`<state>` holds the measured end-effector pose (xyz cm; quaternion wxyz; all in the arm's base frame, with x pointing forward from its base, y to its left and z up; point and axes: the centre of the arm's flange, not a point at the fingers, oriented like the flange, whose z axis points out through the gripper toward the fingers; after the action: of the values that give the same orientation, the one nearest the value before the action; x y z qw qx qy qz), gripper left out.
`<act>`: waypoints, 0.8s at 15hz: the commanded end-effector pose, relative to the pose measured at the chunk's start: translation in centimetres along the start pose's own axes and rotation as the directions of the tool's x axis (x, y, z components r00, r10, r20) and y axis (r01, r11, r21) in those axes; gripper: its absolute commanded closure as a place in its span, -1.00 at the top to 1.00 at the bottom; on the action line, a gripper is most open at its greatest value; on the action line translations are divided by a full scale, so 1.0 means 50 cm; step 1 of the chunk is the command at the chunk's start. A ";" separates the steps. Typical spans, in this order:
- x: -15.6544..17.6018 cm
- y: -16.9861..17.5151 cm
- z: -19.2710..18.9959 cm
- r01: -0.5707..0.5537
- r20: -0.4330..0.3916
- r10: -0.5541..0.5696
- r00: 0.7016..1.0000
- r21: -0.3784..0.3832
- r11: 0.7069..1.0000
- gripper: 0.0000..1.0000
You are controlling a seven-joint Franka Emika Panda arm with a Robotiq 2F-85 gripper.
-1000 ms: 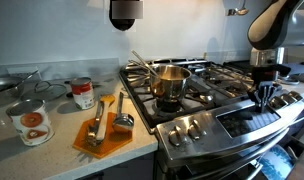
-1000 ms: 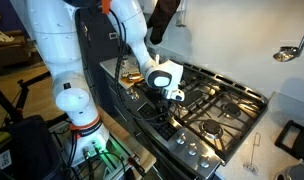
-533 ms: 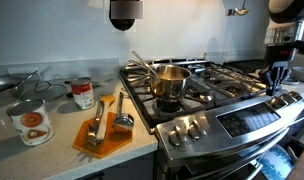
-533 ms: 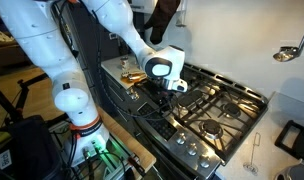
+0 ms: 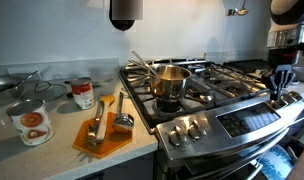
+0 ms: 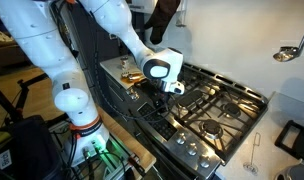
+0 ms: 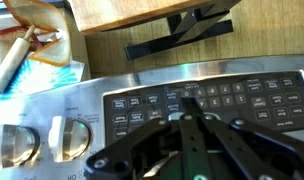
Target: Press three buttons on the stove
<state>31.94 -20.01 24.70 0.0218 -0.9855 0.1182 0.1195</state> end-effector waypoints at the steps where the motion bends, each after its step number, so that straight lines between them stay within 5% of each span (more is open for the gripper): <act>1: 0.006 0.004 0.043 -0.018 0.037 0.018 0.999 -0.003 1.000 -1.00; 12: 0.054 0.016 0.136 -0.050 0.039 0.051 0.998 -0.023 0.998 -1.00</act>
<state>32.06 -20.48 19.22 0.0111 -0.9813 0.1327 0.1392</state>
